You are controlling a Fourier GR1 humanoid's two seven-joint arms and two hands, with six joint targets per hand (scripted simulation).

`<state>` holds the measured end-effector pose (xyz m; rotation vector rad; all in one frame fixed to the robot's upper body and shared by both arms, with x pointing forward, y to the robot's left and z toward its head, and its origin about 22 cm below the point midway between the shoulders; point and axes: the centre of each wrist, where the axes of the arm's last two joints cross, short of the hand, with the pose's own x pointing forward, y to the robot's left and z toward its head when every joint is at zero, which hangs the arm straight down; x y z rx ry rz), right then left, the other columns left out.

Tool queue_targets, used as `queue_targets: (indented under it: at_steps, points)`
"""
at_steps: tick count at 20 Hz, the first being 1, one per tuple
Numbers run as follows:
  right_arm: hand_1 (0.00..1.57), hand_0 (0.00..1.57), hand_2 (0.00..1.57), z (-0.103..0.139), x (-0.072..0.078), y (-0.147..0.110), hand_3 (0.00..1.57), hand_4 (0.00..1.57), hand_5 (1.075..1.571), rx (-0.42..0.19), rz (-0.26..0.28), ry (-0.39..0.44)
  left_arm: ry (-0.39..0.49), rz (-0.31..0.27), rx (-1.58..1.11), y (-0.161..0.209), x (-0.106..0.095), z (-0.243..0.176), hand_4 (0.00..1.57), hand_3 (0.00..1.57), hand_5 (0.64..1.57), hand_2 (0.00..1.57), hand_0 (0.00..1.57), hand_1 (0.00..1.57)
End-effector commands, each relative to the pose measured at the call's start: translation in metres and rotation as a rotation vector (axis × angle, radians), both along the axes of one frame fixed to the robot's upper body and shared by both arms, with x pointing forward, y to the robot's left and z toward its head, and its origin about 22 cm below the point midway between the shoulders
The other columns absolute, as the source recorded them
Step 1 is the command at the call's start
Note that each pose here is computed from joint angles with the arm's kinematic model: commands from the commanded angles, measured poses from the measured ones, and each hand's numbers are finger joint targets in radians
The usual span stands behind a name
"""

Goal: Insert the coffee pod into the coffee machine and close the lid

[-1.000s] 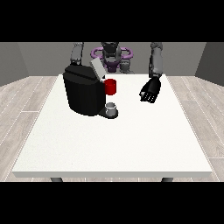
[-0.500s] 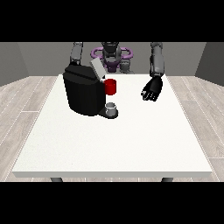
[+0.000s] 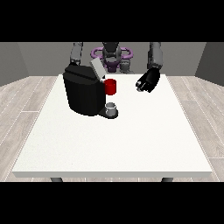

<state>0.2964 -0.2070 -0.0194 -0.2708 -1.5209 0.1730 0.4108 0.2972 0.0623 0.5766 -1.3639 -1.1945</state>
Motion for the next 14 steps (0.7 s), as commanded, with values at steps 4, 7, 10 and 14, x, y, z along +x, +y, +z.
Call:
queue_targets:
  at_steps: [4,7,10,14]
  points:
    - [0.0,0.0,0.0,-0.016,0.0,-0.001,0.0,0.0,1.571,0.029,-0.013,0.056,0.04,-0.088,-0.014,-0.037,0.017,0.038,0.54,1.33,1.571,1.39,1.4,1.4]
    - [0.0,0.0,0.0,-0.002,0.007,-0.019,0.0,0.0,1.571,0.061,-0.022,0.044,0.081,-0.086,-0.013,-0.047,0.012,0.021,0.54,1.33,1.571,1.39,1.4,1.4]
    - [0.0,0.0,0.0,-0.018,-0.005,0.002,0.0,0.0,1.571,0.072,-0.002,0.045,0.088,-0.093,-0.021,-0.069,0.021,0.044,0.56,1.34,1.571,1.4,1.42,1.42]
    - [0.0,0.0,0.0,-0.002,0.005,-0.015,0.0,0.0,1.571,0.064,-0.023,0.006,0.035,-0.106,-0.053,-0.054,0.03,0.084,0.54,1.38,1.571,1.42,1.42,1.42]
